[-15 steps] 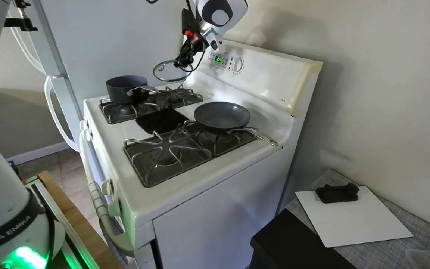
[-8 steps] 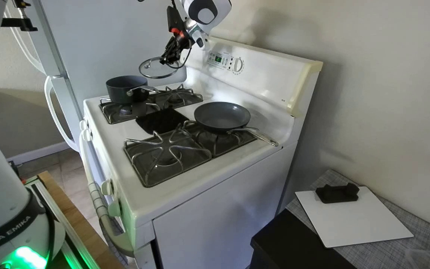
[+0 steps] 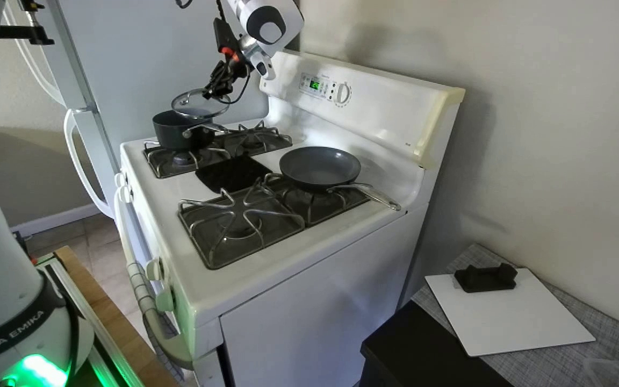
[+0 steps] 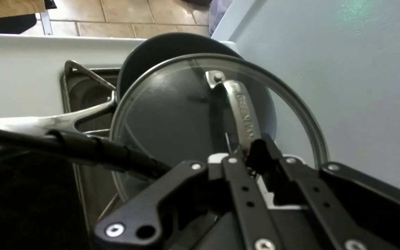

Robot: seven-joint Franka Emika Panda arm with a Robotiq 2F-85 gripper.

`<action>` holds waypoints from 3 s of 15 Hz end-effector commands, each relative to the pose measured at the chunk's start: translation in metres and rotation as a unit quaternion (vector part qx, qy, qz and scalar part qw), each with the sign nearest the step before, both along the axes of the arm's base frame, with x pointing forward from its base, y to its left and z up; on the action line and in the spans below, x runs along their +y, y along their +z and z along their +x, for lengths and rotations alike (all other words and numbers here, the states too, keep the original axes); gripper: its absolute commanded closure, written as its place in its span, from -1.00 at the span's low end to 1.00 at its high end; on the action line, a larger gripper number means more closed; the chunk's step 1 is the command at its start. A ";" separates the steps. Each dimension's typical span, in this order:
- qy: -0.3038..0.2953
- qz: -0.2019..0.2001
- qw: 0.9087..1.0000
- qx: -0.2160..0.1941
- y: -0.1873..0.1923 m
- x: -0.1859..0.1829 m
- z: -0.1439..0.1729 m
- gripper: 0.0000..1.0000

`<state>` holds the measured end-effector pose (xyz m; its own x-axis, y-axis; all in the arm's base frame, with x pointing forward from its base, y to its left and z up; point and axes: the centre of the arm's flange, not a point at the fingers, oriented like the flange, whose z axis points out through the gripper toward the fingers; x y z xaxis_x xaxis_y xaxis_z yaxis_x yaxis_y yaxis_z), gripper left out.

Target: Put the glass lid on the pot.

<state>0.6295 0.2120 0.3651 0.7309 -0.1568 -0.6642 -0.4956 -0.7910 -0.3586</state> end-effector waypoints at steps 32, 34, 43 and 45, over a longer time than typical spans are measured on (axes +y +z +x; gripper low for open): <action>0.091 -0.044 0.995 0.019 0.001 0.054 -0.036 0.95; 0.091 -0.050 0.994 0.022 -0.002 0.056 -0.035 0.95; 0.087 -0.049 0.995 0.031 -0.011 0.059 -0.029 0.95; 0.086 -0.048 0.995 0.031 -0.011 0.060 -0.027 0.95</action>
